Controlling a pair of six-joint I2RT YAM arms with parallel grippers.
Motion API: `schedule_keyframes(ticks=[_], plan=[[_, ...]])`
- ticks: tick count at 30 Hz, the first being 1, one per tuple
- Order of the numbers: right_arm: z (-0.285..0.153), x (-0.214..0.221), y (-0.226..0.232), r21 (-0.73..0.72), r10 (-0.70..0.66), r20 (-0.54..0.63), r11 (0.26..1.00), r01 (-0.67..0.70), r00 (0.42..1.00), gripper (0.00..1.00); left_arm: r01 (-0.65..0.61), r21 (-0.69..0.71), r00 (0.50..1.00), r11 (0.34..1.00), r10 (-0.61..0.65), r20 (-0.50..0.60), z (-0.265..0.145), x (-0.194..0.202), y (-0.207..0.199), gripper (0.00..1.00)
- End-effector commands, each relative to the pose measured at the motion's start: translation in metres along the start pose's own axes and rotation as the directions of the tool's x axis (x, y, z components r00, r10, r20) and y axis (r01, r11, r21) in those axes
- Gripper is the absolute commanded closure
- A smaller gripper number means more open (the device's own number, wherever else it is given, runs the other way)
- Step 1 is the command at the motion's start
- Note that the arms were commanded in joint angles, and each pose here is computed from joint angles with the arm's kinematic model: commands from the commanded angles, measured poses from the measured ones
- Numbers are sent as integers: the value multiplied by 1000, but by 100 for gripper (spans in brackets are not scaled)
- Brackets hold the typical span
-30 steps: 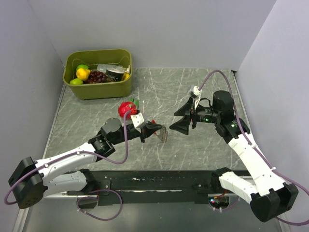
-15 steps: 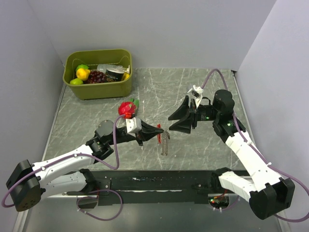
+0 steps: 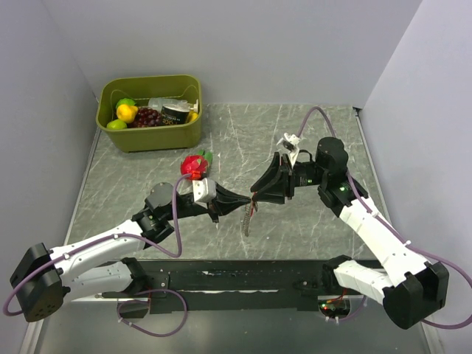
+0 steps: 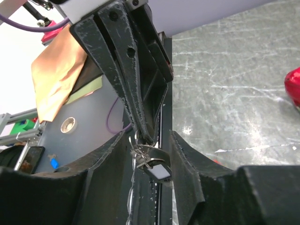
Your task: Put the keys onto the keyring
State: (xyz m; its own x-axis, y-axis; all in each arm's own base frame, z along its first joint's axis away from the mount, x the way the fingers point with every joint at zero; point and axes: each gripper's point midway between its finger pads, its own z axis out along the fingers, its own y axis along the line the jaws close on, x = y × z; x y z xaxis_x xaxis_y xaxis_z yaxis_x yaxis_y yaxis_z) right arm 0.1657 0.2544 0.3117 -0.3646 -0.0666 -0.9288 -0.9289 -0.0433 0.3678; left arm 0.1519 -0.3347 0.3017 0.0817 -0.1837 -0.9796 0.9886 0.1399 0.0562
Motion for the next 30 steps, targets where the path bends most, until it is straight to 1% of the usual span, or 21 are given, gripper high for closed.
schedule_keyframes(ticks=[1, 3, 5, 7, 9, 13, 14, 17, 19, 20, 27, 30], plan=[[2, 2, -4, 14, -6, -3, 1000, 6, 1000, 54, -57, 26, 991, 998, 53, 120, 8, -45, -3, 99], [2, 6, -7, 21, 12, -13, 1000, -12, 1000, 57, -60, 22, 990, 998, 57, 126, 7, -46, -3, 99], [2, 8, -8, 28, 22, -17, 999, -21, 1000, 58, -62, 20, 990, 998, 58, 132, 7, -48, -3, 99], [1, 9, -8, 31, 26, -15, 999, -26, 1000, 64, -64, 20, 990, 998, 61, 131, 7, -48, -3, 99], [1, 9, -7, 36, 26, -16, 999, -26, 1000, 66, -65, 19, 989, 998, 62, 132, 6, -49, -3, 99], [-1, 9, -7, 53, 28, -13, 998, -27, 1000, 64, -66, 18, 989, 998, 63, 135, 6, -50, -3, 99], [-2, 8, -5, 58, 26, -12, 998, -25, 1000, 61, -67, 17, 989, 998, 64, 136, 7, -50, -2, 99], [-5, 7, -3, 66, 19, -5, 998, -19, 1000, 55, -63, 14, 989, 998, 61, 134, 7, -49, -2, 99], [-6, 6, -1, 65, 12, -1, 998, -12, 1000, 53, -63, 16, 989, 998, 60, 134, 7, -48, -2, 99], [-6, 7, 0, 66, 13, -4, 998, -13, 1000, 50, -63, 11, 989, 998, 61, 134, 6, -49, -1, 99], [-6, 11, -1, 69, 26, -9, 997, -26, 1000, 50, -61, 9, 990, 998, 59, 129, 6, -48, -1, 99], [-6, 10, -3, 74, 25, -4, 997, -25, 1000, 53, -62, 13, 989, 998, 60, 133, 7, -50, -2, 99]])
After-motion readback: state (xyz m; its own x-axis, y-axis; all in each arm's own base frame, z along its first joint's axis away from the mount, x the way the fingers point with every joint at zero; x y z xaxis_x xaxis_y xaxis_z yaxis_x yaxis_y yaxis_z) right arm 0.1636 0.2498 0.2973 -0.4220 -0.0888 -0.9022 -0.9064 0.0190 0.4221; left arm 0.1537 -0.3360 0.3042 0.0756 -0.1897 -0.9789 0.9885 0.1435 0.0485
